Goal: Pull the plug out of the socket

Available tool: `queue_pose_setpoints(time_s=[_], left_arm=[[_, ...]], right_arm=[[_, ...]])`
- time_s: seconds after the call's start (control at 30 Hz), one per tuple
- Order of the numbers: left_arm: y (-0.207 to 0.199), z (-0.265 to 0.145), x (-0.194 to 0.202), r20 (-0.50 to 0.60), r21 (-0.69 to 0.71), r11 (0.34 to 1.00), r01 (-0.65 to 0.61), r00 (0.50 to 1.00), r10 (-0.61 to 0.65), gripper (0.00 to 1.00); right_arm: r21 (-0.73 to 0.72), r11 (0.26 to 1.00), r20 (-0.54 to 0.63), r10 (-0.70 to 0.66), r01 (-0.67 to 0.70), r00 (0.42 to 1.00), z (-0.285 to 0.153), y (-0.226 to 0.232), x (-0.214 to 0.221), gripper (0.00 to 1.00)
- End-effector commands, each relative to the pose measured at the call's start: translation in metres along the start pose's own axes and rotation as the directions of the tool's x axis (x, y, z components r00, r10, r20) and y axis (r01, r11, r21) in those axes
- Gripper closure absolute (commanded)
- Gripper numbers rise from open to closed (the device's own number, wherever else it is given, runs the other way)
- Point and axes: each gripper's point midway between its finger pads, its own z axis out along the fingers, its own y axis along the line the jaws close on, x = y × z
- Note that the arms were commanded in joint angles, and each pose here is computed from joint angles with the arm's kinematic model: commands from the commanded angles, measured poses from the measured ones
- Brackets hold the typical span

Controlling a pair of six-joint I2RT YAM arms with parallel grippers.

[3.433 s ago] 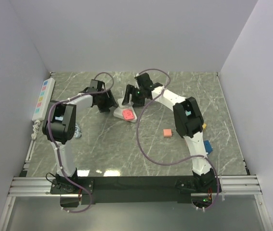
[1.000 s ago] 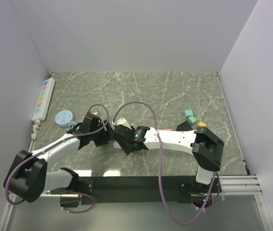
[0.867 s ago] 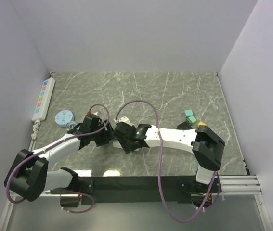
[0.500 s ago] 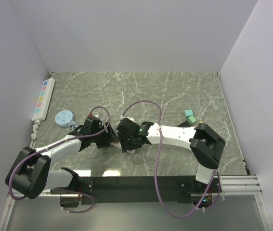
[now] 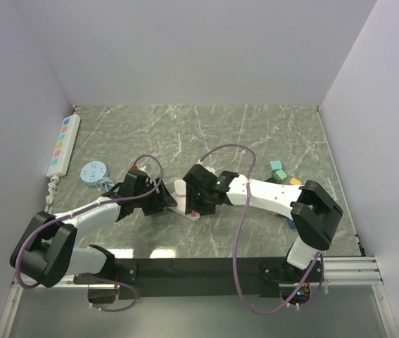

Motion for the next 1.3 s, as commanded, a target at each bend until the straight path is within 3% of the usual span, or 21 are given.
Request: queue_pose_setpoints(time_s=[0.0,0.17,0.4,0.53,0.67,0.73,0.8,0.9,1.03,1.27], left_arm=[[0.014,0.002,0.006,-0.021,-0.061,0.998,-0.011,1.000,0.010,0.28],[0.010,0.002,0.003,-0.013,-0.050,0.999,-0.016,1.000,0.015,0.28],[0.006,0.003,-0.001,-0.019,-0.051,0.998,-0.025,1.000,0.024,0.28],[0.002,0.003,-0.003,-0.013,-0.041,0.999,-0.026,1.000,0.026,0.28],[-0.005,0.002,-0.004,-0.010,-0.011,1.000,-0.014,1.000,0.014,0.29],[-0.014,-0.001,-0.001,-0.022,0.030,1.000,0.006,1.000,-0.005,0.29],[-0.022,-0.005,0.001,-0.022,0.051,0.999,0.017,1.000,-0.016,0.27],[-0.021,-0.012,0.004,-0.011,0.019,0.998,0.058,0.998,-0.058,0.25],[-0.002,-0.025,-0.009,0.107,-0.087,0.985,0.147,0.985,-0.138,0.24],[-0.016,-0.042,-0.012,0.154,0.014,0.978,0.206,0.966,-0.205,0.25]], right_arm=[[0.080,0.997,0.070,-0.027,0.022,0.997,-0.022,-0.008,-0.023,0.35],[0.146,0.971,0.062,-0.200,0.189,0.978,-0.028,-0.013,-0.035,0.29],[0.141,0.930,-0.021,-0.340,0.339,0.940,-0.008,-0.002,-0.037,0.39],[0.158,0.916,-0.069,-0.363,0.370,0.929,0.004,-0.007,-0.033,0.53],[0.168,0.920,-0.072,-0.348,0.355,0.935,0.006,-0.015,-0.027,0.88],[0.136,0.939,-0.055,-0.311,0.316,0.949,0.004,-0.011,-0.028,1.00],[0.099,0.957,-0.060,-0.266,0.271,0.962,0.003,-0.010,-0.026,1.00],[-0.048,0.995,-0.084,-0.092,0.088,0.992,0.002,0.004,-0.022,1.00],[-0.147,0.980,-0.079,0.121,-0.132,0.990,-0.001,0.025,-0.024,1.00],[-0.210,0.939,-0.130,0.248,-0.271,0.960,-0.001,0.049,-0.028,1.00]])
